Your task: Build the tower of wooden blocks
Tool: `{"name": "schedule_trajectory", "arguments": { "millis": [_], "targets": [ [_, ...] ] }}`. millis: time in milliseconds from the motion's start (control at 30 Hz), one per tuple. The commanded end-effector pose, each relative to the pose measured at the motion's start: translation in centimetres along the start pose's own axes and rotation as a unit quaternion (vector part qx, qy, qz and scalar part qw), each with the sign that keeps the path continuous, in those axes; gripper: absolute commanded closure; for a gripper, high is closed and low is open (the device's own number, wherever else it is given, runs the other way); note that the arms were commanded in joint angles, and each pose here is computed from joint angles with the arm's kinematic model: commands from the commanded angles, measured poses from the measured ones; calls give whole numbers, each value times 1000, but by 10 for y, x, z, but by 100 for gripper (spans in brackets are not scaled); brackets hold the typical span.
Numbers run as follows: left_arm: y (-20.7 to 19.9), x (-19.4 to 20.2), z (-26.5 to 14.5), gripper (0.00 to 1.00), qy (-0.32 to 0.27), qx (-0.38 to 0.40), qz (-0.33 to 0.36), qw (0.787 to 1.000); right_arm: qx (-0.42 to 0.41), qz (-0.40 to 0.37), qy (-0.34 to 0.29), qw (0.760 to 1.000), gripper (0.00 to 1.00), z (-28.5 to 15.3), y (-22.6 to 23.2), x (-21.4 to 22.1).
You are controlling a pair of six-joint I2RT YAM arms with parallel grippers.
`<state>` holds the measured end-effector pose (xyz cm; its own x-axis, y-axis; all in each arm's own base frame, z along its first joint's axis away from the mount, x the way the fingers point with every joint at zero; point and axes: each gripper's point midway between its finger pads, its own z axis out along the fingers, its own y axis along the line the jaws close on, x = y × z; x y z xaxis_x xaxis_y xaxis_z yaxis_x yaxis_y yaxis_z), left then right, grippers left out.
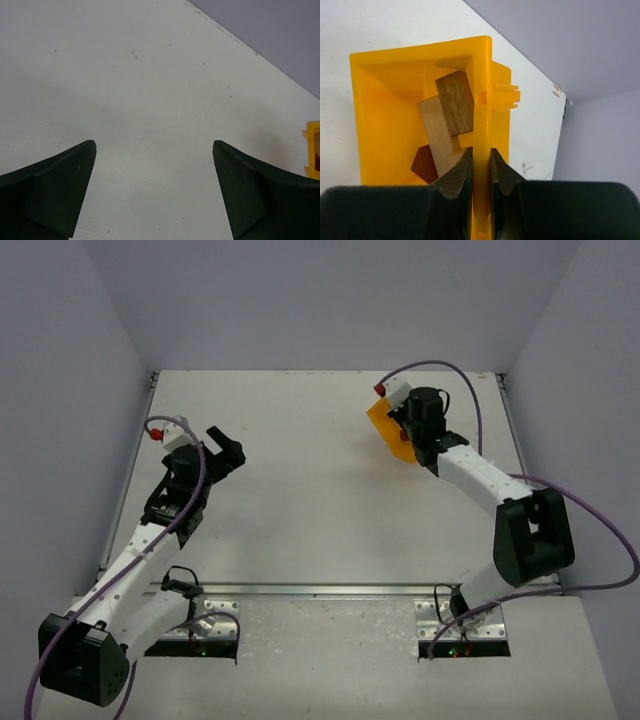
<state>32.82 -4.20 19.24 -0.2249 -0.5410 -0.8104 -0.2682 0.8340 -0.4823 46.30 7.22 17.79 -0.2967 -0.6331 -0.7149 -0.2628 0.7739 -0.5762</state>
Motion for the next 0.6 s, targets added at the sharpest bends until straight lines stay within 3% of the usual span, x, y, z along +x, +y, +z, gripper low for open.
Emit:
{"name": "schedule_trajectory", "arguments": {
  "millis": [0,67,167,300,567],
  "targets": [
    [-9,-13,-12,0,-3,12,-18,1000,4,-81,-107,991,100,-10,23,-65],
    [-7,-11,-14,0,1,9,-20,1000,-6,-121,-115,986,100,-11,49,-68],
    [-4,-7,-16,0,8,5,-24,1000,44,-175,-122,976,100,-7,55,-76],
    [-3,-3,-18,0,18,4,-21,1000,86,-216,-94,968,100,5,66,-69],
    [11,-1,-22,0,9,-19,-19,1000,138,-290,-99,942,100,1,89,-84]
  ]
}}
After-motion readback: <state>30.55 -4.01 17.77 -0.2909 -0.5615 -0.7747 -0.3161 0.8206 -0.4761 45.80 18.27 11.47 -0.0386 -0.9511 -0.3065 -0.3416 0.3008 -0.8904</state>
